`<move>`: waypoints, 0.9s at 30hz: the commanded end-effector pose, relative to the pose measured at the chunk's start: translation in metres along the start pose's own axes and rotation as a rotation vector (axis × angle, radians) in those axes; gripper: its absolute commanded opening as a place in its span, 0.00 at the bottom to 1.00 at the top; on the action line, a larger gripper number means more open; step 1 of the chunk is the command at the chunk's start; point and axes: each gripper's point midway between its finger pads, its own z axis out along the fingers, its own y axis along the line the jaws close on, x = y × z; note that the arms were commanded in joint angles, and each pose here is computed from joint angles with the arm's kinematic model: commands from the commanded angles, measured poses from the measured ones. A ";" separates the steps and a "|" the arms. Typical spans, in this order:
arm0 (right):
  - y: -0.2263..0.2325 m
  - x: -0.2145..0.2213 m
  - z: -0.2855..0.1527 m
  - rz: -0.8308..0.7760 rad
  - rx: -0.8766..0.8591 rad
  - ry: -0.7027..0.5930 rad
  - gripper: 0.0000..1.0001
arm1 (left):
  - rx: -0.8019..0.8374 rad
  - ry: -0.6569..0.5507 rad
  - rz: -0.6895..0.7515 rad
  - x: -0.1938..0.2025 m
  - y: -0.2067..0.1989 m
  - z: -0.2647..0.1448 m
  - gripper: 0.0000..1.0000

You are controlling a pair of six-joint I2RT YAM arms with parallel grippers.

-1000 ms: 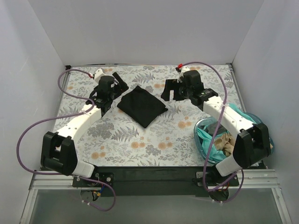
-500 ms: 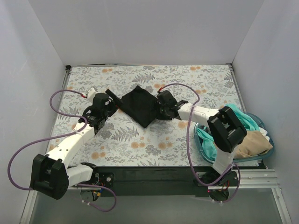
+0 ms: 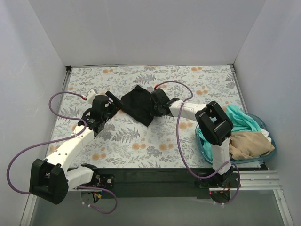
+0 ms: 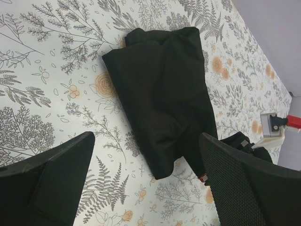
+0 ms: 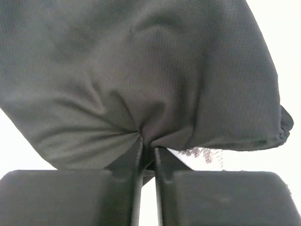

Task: Fold and stack the t-shirts
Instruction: Neatly place the folded tshirt to the corner

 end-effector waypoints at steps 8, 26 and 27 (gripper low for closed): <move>-0.061 -0.091 -0.006 -0.471 0.210 -0.132 0.01 | -0.018 -0.023 0.046 -0.005 0.006 -0.003 0.93; -0.275 -0.227 -0.025 -0.672 0.586 -0.071 0.01 | -0.115 -0.081 0.068 -0.007 0.032 0.005 0.94; -0.284 -0.232 -0.026 -0.667 0.606 -0.071 0.01 | -0.118 -0.084 0.069 -0.008 0.031 0.007 0.94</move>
